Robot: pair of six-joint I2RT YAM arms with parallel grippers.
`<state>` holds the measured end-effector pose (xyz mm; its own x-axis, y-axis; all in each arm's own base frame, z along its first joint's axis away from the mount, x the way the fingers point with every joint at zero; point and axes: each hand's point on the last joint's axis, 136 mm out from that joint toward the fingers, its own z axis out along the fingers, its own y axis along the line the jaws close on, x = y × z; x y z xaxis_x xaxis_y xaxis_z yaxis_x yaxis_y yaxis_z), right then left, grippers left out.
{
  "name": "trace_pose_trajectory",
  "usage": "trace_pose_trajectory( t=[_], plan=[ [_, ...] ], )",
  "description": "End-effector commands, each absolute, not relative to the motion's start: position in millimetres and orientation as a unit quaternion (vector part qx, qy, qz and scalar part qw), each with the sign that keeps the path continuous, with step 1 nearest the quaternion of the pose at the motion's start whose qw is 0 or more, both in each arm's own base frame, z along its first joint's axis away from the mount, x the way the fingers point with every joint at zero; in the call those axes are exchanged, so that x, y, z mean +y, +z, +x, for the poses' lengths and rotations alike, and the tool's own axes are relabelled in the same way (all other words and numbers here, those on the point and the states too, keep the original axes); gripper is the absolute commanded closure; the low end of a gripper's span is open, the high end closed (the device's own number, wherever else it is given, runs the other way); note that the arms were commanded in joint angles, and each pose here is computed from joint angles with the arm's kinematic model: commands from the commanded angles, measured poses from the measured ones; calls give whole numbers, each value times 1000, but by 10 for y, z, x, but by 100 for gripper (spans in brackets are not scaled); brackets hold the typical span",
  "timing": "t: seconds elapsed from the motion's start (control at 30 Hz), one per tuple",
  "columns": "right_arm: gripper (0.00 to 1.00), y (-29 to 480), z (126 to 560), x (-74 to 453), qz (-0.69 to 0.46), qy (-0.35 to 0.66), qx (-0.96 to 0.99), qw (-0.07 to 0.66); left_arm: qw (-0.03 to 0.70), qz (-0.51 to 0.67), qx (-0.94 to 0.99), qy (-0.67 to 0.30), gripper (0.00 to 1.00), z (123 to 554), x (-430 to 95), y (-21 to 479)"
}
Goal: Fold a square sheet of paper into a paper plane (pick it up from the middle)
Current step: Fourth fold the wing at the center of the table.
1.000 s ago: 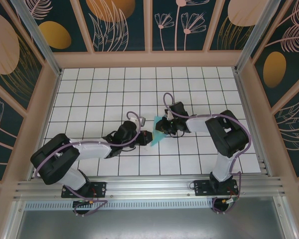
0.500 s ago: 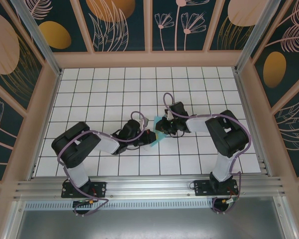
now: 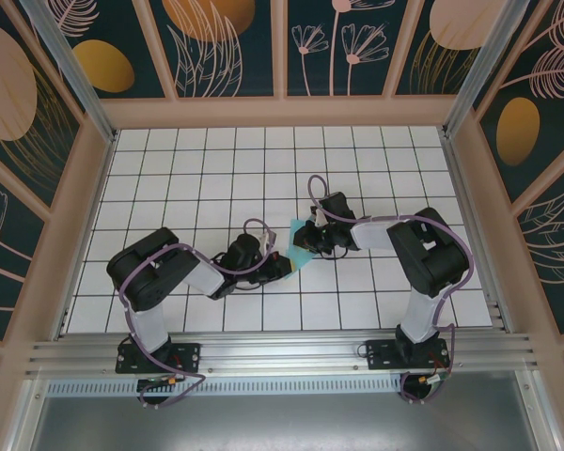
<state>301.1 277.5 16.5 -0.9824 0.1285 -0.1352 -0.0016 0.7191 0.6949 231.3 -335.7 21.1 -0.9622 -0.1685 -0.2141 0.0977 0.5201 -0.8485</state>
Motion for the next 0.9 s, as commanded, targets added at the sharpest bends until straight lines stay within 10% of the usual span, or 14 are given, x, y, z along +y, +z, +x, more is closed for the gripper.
trace_pose_trajectory(
  t=[0.0, 0.87],
  plan=[
    [82, -353, 2835, 2484, 57, 284, 955, 56, 94, -28, 874, -476, 96, 2138, -3262, 12],
    [82, -377, 2849, 2484, 61, 280, 956, 53, 78, 22, 898, -433, 96, 1891, -3056, 224]
  ],
)
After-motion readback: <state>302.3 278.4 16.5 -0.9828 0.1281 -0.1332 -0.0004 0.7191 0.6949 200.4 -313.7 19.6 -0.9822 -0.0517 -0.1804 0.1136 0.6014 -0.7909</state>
